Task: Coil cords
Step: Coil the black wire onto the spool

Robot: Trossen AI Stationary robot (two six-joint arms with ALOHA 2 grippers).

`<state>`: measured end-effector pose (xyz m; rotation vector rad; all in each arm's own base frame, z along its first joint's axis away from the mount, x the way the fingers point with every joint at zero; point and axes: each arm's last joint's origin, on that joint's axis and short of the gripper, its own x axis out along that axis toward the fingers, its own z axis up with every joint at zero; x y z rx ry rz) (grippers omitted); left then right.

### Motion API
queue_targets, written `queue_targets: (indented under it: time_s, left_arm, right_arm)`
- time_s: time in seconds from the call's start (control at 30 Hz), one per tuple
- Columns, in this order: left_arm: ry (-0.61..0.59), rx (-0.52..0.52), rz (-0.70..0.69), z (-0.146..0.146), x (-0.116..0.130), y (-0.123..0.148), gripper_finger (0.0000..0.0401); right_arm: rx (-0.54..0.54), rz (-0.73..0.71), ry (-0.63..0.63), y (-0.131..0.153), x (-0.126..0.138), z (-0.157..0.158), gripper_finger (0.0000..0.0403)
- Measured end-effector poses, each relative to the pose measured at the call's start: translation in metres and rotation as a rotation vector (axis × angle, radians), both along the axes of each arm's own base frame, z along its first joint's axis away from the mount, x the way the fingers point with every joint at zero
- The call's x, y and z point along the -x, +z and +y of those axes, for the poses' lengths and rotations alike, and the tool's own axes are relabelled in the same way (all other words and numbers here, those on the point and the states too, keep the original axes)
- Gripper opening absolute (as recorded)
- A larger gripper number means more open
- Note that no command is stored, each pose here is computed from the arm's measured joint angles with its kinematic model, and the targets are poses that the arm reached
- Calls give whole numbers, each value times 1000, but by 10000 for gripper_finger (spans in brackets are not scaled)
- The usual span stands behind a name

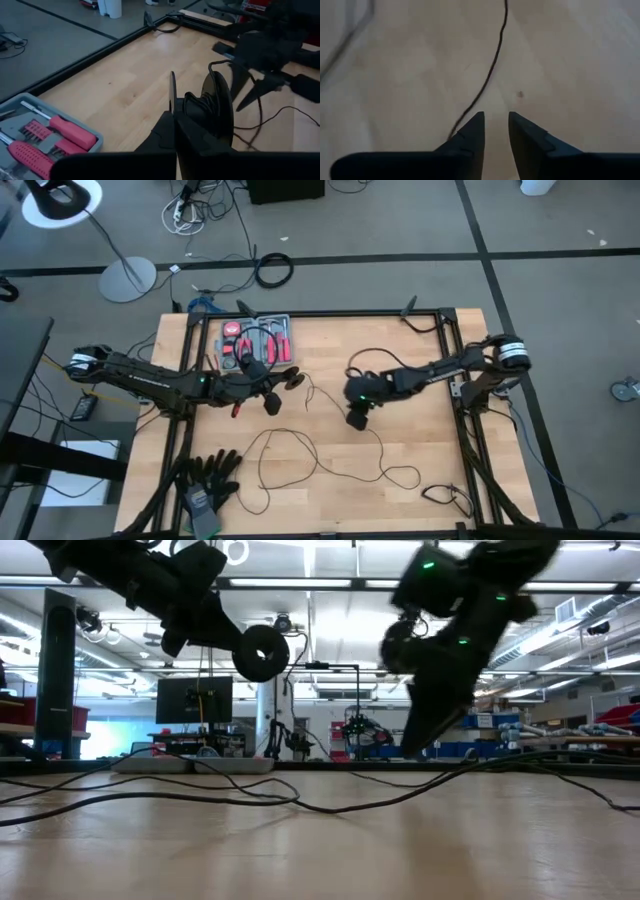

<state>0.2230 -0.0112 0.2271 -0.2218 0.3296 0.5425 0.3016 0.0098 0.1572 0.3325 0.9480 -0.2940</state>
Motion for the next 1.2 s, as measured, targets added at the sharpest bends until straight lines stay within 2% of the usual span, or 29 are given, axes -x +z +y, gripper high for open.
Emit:
queue_targets:
  time_s: [0.13,0.3,0.37,0.47,0.63,0.83,0.93,1.2]
  left_arm:
    - [0,0,-3,0,0,0,0]
    - [1,4,-36,0,-1,3,0]
    - [1,6,-52,0,-2,4,0]
    - [-3,0,-75,0,-3,7,0]
    - [-7,-6,-103,0,-4,10,0]
    - [-21,3,-102,-1,-4,9,0]
    - [-23,14,-108,-2,-4,9,0]
    - [-23,20,-112,-2,-4,10,0]
  right_arm:
    - [53,-222,-59,-8,26,12,76]
    - [168,-706,-181,-14,46,22,68]
    - [224,-778,-158,-21,48,23,68]
    - [316,-784,-115,-31,31,23,68]
    - [505,-720,-18,-40,-11,23,68]
    - [679,-745,34,-20,-44,20,68]
    - [720,-730,56,-14,-52,19,68]
    - [721,-575,145,-21,-62,24,68]
